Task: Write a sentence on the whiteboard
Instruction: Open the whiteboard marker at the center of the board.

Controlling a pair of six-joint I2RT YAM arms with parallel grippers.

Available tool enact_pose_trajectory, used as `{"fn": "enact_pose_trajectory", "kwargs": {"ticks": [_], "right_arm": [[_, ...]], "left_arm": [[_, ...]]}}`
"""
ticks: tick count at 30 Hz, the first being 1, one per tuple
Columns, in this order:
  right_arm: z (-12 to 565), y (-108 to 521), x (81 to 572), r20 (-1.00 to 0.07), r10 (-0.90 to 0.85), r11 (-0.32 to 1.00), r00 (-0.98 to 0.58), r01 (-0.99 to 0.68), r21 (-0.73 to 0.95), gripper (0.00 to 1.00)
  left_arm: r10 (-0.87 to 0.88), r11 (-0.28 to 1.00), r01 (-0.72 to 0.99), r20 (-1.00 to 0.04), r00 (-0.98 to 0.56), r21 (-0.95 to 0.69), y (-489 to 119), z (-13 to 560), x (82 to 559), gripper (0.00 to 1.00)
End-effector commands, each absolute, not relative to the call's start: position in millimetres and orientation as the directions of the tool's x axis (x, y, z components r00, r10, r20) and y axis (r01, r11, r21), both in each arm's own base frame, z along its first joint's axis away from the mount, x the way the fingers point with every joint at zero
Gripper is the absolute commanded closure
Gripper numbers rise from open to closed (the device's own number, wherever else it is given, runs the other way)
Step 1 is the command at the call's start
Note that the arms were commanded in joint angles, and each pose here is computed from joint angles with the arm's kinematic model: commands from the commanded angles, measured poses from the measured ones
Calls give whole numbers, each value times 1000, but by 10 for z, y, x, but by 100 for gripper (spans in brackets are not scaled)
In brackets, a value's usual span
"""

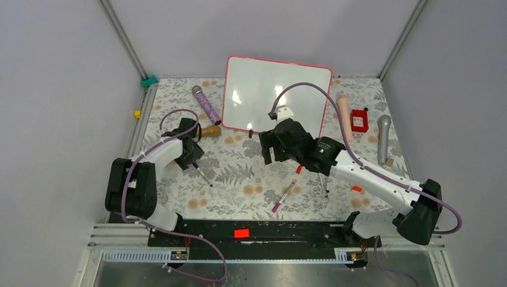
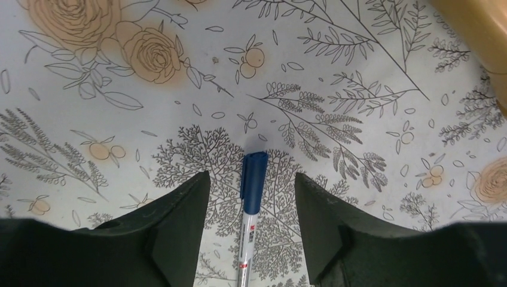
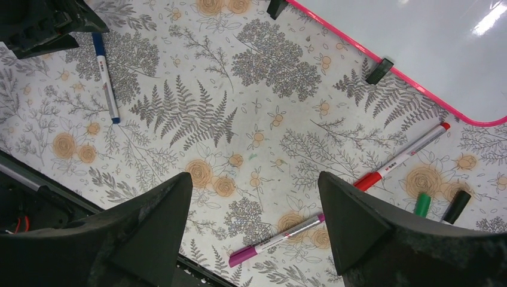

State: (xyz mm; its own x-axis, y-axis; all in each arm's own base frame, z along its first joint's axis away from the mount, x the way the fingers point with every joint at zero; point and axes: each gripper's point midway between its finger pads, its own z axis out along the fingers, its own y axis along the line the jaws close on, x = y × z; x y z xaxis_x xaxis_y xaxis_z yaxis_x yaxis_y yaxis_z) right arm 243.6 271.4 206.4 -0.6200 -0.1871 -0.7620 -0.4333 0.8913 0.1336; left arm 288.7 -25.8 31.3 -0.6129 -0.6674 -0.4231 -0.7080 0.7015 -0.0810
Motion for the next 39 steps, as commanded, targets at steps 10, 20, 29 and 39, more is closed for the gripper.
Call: {"fn": "enact_pose_trajectory", "kwargs": {"ticks": [10,20,29,39], "right_arm": [[2173,2731,2494,-791,-131,900,-598,-406,158,16],[2445,3216,2412,-753,62,796,-655,-423,434,17],[2843,3709,2383,-665,247,660,-705,-380,648,18],[2679,4001,2432,-647,267,695,-714,-323,643,26]], "left_arm": [[-719,657,-744,-397,-570,-122,-284,130,2929,93],[-855,512,-712,-210,-474,-480,-731,1094,2814,100],[-867,169,-735,255,-427,-657,-1429,1640,2789,100],[-861,100,-685,282,-423,-722,-1547,2166,2871,100]]}}
